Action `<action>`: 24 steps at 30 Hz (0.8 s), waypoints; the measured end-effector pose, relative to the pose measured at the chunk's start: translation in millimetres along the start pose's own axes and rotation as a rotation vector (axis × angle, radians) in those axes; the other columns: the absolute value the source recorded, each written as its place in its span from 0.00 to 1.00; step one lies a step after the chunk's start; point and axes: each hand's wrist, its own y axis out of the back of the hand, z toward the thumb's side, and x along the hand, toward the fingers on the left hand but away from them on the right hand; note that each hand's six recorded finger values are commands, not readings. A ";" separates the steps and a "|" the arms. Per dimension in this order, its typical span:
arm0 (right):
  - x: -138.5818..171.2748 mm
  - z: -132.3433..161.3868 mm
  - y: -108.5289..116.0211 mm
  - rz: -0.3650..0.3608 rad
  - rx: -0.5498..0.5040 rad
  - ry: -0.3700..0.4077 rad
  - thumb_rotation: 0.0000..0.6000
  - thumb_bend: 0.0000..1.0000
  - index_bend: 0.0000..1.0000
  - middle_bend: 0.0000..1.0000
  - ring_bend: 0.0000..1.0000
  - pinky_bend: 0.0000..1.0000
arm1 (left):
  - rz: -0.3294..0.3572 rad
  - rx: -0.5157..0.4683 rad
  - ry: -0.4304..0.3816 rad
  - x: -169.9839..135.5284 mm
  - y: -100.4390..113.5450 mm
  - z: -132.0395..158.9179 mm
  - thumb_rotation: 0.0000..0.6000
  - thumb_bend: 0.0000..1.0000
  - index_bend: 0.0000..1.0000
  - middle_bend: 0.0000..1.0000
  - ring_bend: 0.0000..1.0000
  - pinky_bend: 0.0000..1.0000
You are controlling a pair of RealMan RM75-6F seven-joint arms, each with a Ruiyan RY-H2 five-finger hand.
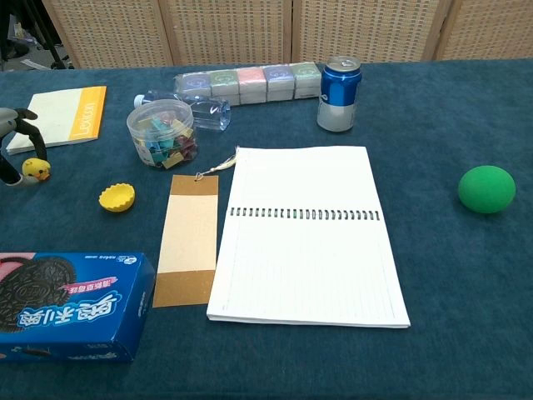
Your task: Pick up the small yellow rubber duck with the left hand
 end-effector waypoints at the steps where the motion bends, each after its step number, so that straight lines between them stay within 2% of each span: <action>1: 0.0 0.0 -0.1 0.000 0.000 0.000 1.00 0.00 0.16 0.00 0.00 0.02 | 0.002 -0.001 -0.001 -0.3 0.8 0.2 1.00 0.31 0.50 0.00 0.00 0.00; 10: 0.0 0.5 -0.8 0.005 0.003 0.001 1.00 0.00 0.16 0.00 0.00 0.02 | 0.022 -0.023 -0.029 -6.1 11.7 9.3 1.00 0.31 0.50 0.00 0.00 0.00; 24: 5.3 -2.7 4.3 -0.012 -0.003 -0.011 1.00 0.00 0.16 0.00 0.00 0.02 | 0.016 -0.041 -0.137 -27.4 15.6 53.6 1.00 0.31 0.50 0.00 0.00 0.00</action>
